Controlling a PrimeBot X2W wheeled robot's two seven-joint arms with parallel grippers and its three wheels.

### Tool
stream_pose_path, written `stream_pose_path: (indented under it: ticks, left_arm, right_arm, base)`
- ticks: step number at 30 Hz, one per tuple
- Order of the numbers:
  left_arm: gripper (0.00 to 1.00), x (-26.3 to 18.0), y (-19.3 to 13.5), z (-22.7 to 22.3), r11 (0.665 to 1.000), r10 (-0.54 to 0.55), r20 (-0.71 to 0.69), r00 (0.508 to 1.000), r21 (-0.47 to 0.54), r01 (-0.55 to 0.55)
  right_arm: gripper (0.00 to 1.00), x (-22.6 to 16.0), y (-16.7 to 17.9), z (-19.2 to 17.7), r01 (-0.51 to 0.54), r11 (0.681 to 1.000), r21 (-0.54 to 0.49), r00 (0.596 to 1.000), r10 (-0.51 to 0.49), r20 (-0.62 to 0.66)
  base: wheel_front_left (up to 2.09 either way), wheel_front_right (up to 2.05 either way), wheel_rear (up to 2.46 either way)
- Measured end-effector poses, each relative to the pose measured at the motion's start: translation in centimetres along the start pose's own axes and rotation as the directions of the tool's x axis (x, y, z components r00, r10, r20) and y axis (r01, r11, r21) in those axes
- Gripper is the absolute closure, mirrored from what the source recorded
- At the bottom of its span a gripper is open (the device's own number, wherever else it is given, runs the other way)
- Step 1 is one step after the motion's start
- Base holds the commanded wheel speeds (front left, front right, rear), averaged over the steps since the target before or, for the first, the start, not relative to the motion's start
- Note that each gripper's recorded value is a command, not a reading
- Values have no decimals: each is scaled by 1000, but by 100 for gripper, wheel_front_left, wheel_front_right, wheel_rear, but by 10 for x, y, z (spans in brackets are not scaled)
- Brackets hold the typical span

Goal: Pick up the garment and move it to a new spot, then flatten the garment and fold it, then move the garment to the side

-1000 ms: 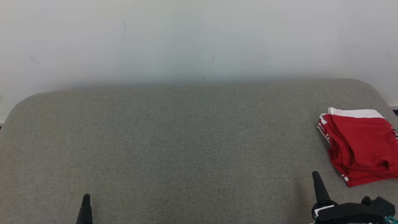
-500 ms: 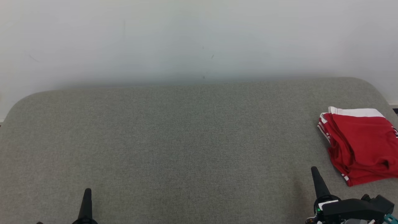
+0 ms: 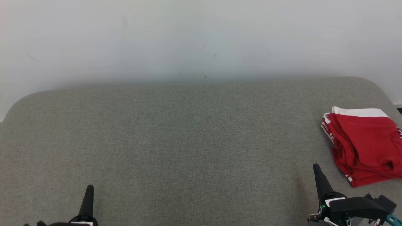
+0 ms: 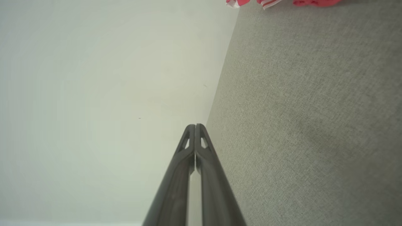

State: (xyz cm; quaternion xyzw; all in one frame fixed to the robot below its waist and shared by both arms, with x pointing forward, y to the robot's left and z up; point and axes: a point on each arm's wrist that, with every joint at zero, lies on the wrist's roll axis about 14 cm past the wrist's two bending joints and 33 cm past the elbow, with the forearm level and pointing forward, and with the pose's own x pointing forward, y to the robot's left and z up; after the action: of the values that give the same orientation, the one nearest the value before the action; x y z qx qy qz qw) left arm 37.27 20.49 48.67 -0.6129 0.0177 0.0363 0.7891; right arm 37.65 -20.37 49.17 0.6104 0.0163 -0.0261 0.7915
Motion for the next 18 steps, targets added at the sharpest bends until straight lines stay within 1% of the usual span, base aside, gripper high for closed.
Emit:
stream_pose_path:
  ticks: [18]
  left_arm:
    - [100,8,-10,-1,990,-34,-14,999,-136,32]
  right_arm:
    - [100,6,7,0,-26,989,143,1000,27,-5]
  base:
    - [0,0,0]
